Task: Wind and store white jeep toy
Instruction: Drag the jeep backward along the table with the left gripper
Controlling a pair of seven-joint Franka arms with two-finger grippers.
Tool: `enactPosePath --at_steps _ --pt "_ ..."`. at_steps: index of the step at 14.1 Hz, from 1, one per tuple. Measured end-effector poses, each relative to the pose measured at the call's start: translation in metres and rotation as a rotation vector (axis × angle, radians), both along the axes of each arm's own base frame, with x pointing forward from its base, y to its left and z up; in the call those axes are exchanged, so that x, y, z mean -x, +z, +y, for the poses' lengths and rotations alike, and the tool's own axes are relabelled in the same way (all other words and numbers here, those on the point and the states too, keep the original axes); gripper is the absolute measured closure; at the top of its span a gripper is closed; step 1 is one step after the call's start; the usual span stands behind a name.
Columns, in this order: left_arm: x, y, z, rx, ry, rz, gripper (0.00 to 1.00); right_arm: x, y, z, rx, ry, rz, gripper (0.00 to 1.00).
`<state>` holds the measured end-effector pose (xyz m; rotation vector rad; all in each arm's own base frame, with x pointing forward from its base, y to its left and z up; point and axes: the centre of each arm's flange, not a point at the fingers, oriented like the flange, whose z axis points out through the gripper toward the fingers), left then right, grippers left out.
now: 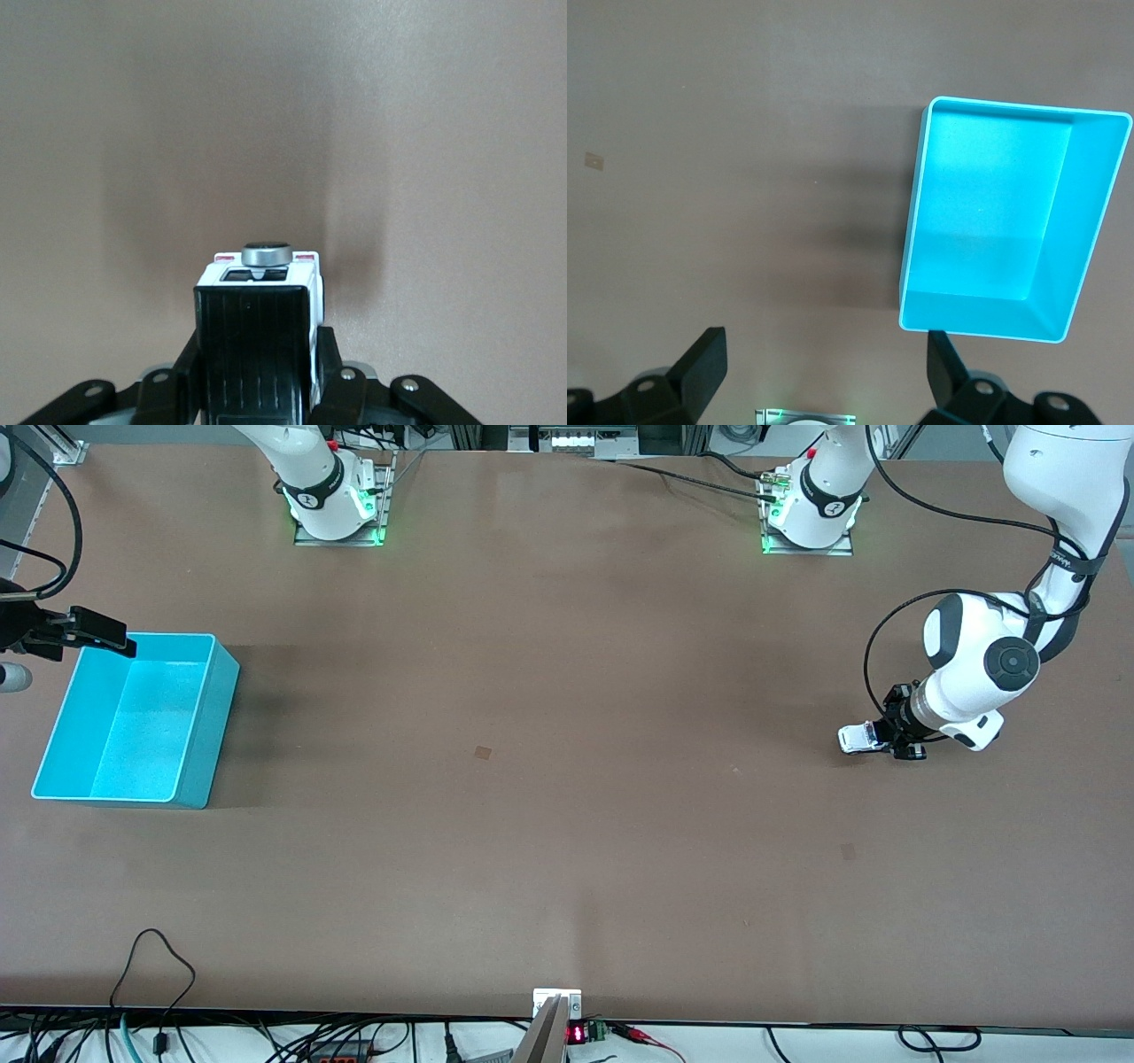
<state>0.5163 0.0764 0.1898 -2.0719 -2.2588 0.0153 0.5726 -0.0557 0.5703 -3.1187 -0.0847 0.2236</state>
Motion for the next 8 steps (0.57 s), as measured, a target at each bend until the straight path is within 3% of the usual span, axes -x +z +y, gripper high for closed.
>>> enactPosePath --at_steps 8 --pt "0.005 0.000 0.028 0.002 0.030 -0.011 0.48 0.000 0.000 0.002 0.000 0.004 0.000 0.00"
